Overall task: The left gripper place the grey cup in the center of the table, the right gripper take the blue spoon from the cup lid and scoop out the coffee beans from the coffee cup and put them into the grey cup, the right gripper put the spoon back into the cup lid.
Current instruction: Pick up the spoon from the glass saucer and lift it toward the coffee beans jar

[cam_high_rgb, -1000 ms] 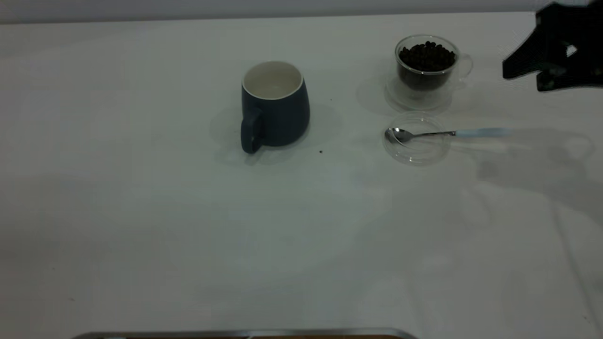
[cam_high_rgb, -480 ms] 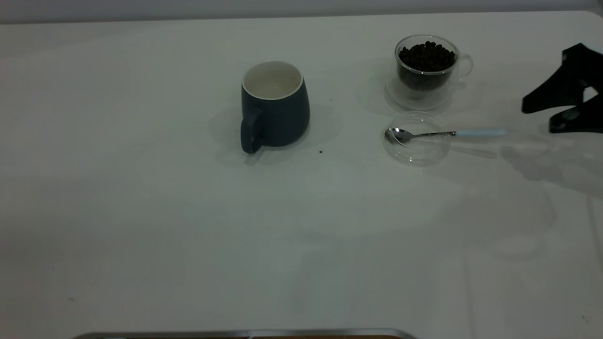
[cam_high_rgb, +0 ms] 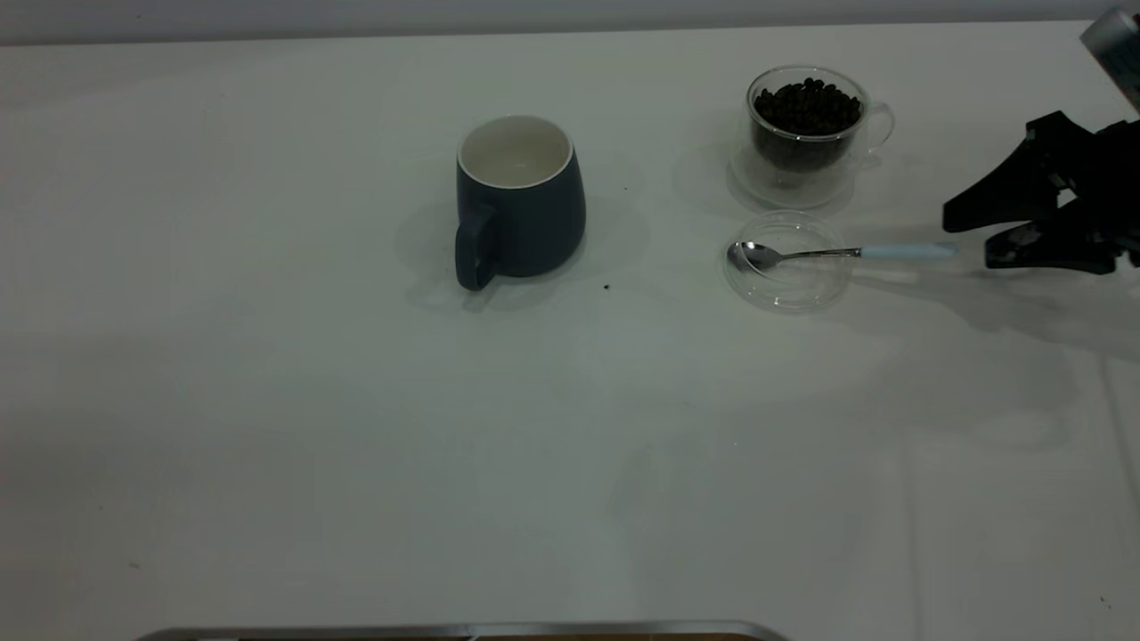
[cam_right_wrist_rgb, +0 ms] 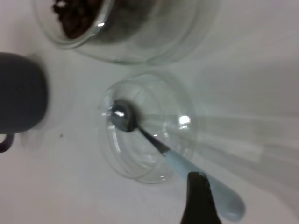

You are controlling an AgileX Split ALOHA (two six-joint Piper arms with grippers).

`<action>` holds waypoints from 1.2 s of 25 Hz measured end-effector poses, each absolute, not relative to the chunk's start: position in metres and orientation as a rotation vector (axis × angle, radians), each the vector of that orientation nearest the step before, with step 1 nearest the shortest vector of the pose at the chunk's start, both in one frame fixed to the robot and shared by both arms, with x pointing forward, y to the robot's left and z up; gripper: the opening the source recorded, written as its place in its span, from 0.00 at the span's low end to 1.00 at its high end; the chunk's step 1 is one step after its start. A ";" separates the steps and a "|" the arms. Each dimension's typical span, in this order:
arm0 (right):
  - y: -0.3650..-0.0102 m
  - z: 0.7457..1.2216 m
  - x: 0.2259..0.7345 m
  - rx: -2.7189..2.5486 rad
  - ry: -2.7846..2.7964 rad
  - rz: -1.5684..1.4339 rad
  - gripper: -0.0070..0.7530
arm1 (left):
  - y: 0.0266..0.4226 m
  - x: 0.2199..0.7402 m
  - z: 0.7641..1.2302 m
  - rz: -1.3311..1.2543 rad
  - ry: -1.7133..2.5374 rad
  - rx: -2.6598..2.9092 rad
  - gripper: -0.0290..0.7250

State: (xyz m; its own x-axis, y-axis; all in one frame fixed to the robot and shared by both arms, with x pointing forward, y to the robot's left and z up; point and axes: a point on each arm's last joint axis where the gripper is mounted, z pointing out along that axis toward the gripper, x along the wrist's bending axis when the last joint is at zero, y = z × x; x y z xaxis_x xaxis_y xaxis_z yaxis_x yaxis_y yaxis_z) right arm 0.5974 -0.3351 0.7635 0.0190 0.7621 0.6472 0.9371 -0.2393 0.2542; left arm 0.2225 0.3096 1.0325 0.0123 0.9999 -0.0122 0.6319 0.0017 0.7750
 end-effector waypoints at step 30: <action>-0.307 0.734 0.597 -1.969 -1.635 -1.140 0.76 | 0.310 0.222 1.033 0.786 1.683 1.692 0.79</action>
State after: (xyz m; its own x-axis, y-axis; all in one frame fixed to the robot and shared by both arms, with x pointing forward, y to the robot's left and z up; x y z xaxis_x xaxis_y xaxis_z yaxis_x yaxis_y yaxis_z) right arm 0.5969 -0.3069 0.7340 0.0170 0.6611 0.7501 0.9322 -0.2817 0.2271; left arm 0.2225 0.3096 1.0325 0.0116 0.9998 -0.0130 0.6320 0.0027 0.7750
